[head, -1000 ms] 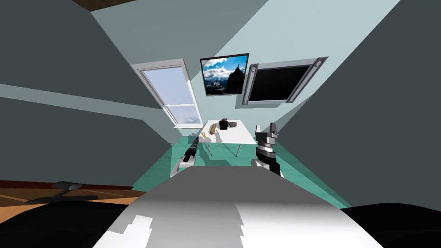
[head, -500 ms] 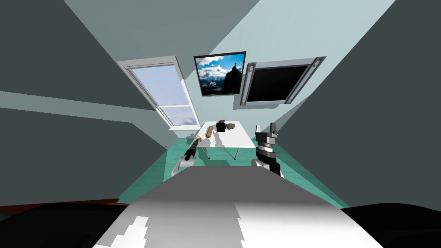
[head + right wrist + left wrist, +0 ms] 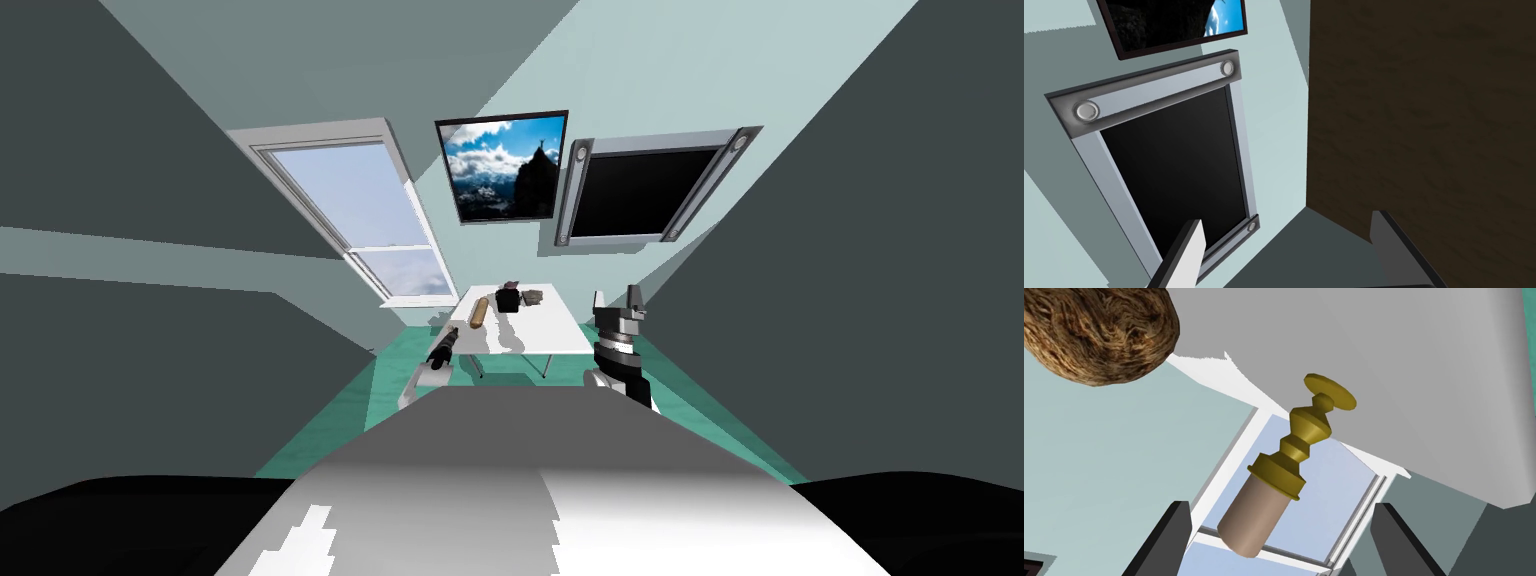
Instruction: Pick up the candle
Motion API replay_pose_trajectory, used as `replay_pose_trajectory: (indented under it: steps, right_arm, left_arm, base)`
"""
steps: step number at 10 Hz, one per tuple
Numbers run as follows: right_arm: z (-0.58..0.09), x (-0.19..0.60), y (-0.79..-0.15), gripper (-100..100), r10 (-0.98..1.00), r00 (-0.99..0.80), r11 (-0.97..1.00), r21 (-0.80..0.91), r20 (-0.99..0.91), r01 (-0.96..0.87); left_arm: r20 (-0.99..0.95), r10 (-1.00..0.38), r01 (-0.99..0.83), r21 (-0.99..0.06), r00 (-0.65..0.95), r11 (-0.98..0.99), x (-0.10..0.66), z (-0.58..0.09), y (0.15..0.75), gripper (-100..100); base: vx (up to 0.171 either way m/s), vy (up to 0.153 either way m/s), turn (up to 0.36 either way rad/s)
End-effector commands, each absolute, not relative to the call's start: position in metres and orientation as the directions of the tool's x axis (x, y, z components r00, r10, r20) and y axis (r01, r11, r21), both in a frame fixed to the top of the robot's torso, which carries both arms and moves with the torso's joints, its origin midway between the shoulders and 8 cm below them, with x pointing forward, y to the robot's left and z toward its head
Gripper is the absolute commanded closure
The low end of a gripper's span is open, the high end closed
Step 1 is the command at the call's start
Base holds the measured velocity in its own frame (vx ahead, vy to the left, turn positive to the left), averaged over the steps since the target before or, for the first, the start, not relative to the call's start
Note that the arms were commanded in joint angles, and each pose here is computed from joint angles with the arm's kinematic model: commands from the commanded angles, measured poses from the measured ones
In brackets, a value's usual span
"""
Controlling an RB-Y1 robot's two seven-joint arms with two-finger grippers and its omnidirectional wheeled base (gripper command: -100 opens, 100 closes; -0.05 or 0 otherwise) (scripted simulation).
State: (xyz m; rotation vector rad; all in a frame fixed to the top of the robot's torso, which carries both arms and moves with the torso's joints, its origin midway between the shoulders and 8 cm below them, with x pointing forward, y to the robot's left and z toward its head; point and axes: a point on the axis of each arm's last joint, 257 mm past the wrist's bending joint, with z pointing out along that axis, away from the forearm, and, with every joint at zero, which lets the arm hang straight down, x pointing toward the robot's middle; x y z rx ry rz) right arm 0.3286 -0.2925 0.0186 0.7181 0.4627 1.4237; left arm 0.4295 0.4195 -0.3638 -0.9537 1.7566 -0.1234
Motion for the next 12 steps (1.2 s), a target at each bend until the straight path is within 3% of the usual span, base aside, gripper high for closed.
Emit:
replay_pose_trajectory:
  steps: [1, 2, 3, 10, 11, 12]
  right_arm:
    - [0.019, 0.329, -0.292, 0, 0.985, 0.114, -0.005, 0.691, 0.126, -0.723]
    - [0.019, 0.329, -0.292, 0, 0.985, 0.114, -0.005, 0.691, 0.126, -0.723]
    - [0.019, 0.329, -0.292, 0, 0.985, 0.114, -0.005, 0.691, 0.126, -0.723]
    - [0.019, 0.329, -0.292, 0, 0.985, 0.114, -0.005, 0.691, 0.126, -0.723]
    - [0.019, 0.329, -0.292, 0, 0.985, 0.114, -0.005, 0.691, 0.126, -0.723]
    - [0.019, 0.329, -0.292, 0, 0.985, 0.114, -0.005, 0.691, 0.126, -0.723]
  left_arm:
    - [-0.755, -0.649, -0.537, -0.509, -0.097, 0.673, 0.430, -0.364, 0.420, -100]
    - [-0.757, -0.645, -0.539, -0.504, -0.100, 0.675, 0.429, -0.365, 0.421, 0]
    - [-0.758, -0.646, -0.541, -0.504, -0.097, 0.673, 0.435, -0.366, 0.425, -100]
    - [-0.757, -0.648, -0.550, -0.506, -0.086, 0.665, 0.455, -0.371, 0.441, -100]
    - [-0.757, -0.648, -0.550, -0.506, -0.086, 0.664, 0.455, -0.371, 0.442, 100]
    - [-0.757, -0.648, -0.550, -0.506, -0.086, 0.665, 0.455, -0.371, 0.442, 100]
  base:
    - [0.057, -0.031, -0.001]
    - [0.012, -0.005, 0.002]
    - [-0.004, -0.004, -0.028]
    - [-0.017, -0.003, -0.024]
    - [0.000, 0.000, 0.000]
    - [0.000, 0.000, 0.000]
